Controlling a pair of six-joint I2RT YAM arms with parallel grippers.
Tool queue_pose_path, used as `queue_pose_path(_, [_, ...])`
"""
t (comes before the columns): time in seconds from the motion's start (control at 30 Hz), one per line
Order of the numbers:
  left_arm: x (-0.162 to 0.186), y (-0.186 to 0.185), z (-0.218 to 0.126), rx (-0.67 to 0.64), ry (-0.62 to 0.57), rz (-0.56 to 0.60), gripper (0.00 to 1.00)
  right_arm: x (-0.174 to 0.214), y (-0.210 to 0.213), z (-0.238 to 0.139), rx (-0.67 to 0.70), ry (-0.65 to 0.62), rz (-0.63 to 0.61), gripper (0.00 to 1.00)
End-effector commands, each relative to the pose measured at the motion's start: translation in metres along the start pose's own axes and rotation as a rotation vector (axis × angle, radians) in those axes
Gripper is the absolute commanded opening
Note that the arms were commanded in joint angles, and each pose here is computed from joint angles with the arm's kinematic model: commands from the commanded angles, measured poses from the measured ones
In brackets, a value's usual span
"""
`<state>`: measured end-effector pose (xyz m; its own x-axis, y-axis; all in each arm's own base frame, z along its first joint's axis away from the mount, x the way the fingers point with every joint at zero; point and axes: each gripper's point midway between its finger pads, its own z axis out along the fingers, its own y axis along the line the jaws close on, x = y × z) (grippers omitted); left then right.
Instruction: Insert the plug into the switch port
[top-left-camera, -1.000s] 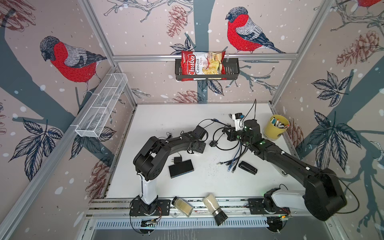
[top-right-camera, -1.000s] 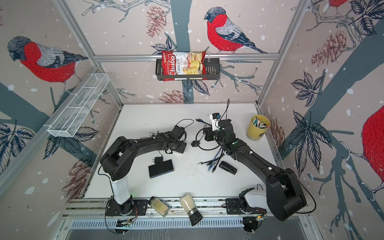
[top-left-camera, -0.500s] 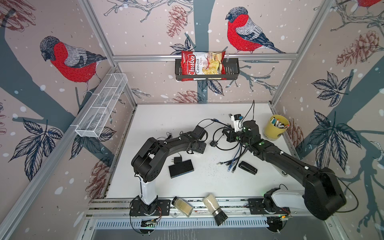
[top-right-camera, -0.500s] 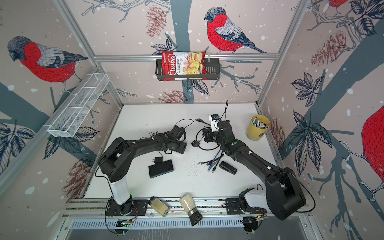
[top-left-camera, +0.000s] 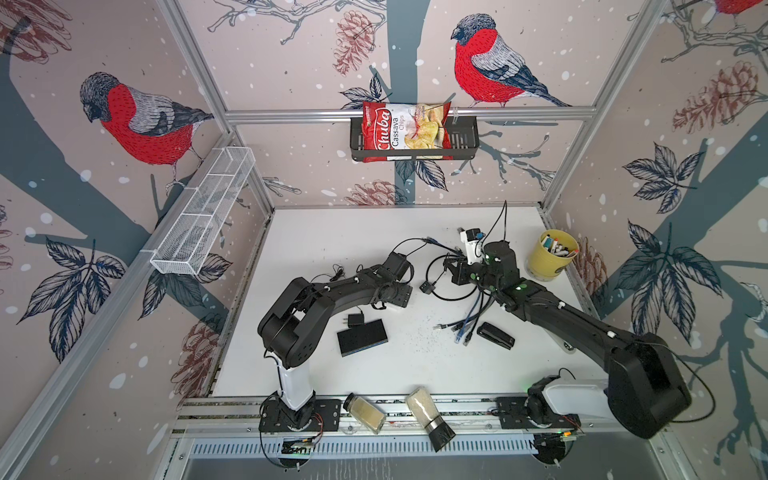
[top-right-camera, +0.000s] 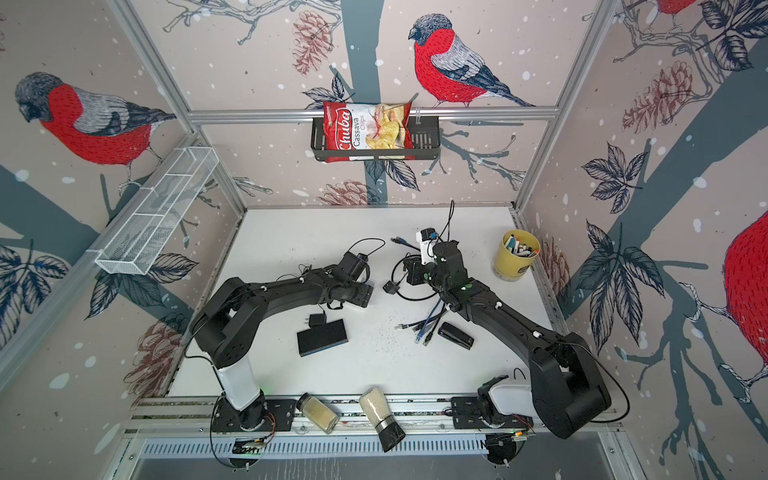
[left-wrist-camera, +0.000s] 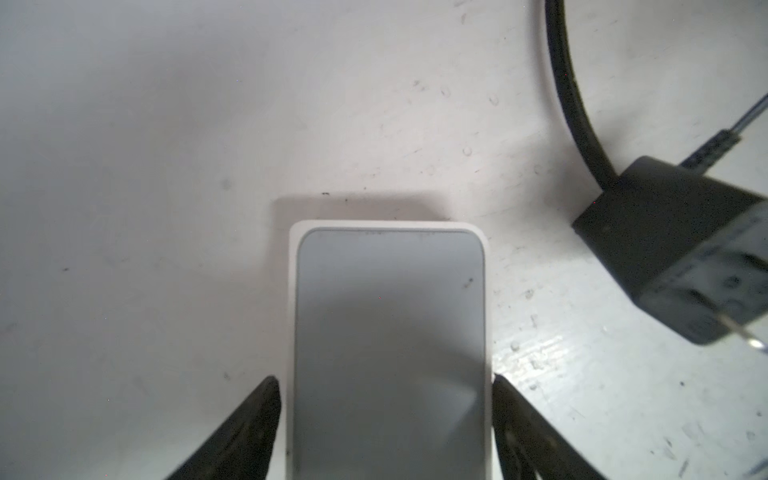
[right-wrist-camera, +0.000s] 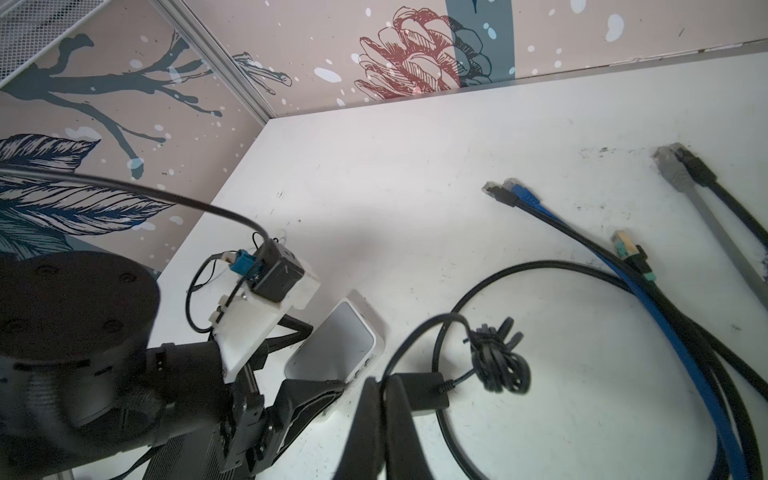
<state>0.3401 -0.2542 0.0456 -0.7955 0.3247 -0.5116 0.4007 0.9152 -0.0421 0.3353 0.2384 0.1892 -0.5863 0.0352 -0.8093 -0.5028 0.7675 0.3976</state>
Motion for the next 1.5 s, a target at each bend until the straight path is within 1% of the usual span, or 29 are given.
queue_pose_path(0.0, [-0.029, 0.006, -0.022, -0.021, -0.153, -0.014, 0.78, -0.009, 0.007, 0.001, -0.027, -0.029, -0.015, 0.0])
queue_pose_path(0.1, [-0.04, 0.003, -0.046, 0.02, -0.272, 0.002, 0.77, -0.009, 0.009, 0.002, -0.04, -0.029, -0.014, 0.0])
queue_pose_path(0.13, [-0.043, -0.004, -0.055, 0.066, -0.309, 0.032, 0.76, -0.009, 0.011, 0.002, -0.043, -0.03, -0.015, 0.0])
queue_pose_path(0.3, [-0.048, -0.041, -0.088, 0.294, -0.469, 0.101, 0.72, -0.012, 0.022, 0.002, -0.073, -0.041, -0.025, 0.0])
queue_pose_path(0.37, [-0.047, -0.057, -0.098, 0.36, -0.51, 0.136, 0.69, -0.013, 0.027, 0.003, -0.082, -0.045, -0.03, 0.0])
queue_pose_path(0.43, [-0.043, -0.078, -0.108, 0.423, -0.549, 0.198, 0.68, -0.014, 0.033, 0.003, -0.093, -0.048, -0.041, 0.0])
queue_pose_path(0.5, [-0.04, -0.094, -0.114, 0.452, -0.578, 0.245, 0.67, -0.014, 0.038, 0.004, -0.103, -0.044, -0.049, 0.0])
queue_pose_path(0.6, [-0.041, -0.105, -0.118, 0.473, -0.615, 0.26, 0.65, -0.014, 0.045, 0.004, -0.114, -0.045, -0.059, 0.0])
queue_pose_path(0.7, [-0.046, -0.105, -0.124, 0.489, -0.669, 0.237, 0.6, -0.014, 0.05, 0.004, -0.126, -0.049, -0.066, 0.0])
queue_pose_path(0.8, [-0.054, -0.104, -0.134, 0.494, -0.737, 0.222, 0.52, -0.014, 0.055, 0.003, -0.138, -0.053, -0.073, 0.0])
queue_pose_path(0.87, [-0.057, -0.103, -0.138, 0.492, -0.767, 0.218, 0.5, -0.013, 0.059, 0.003, -0.147, -0.054, -0.076, 0.0])
queue_pose_path(1.07, [-0.064, -0.104, -0.137, 0.483, -0.785, 0.21, 0.5, -0.012, 0.066, 0.003, -0.166, -0.054, -0.084, 0.0])
queue_pose_path(1.27, [-0.069, -0.103, -0.131, 0.464, -0.781, 0.199, 0.47, -0.011, 0.071, 0.002, -0.181, -0.054, -0.092, 0.0])
queue_pose_path(1.47, [-0.073, -0.1, -0.13, 0.446, -0.804, 0.186, 0.39, -0.009, 0.074, 0.0, -0.188, -0.053, -0.1, 0.0])
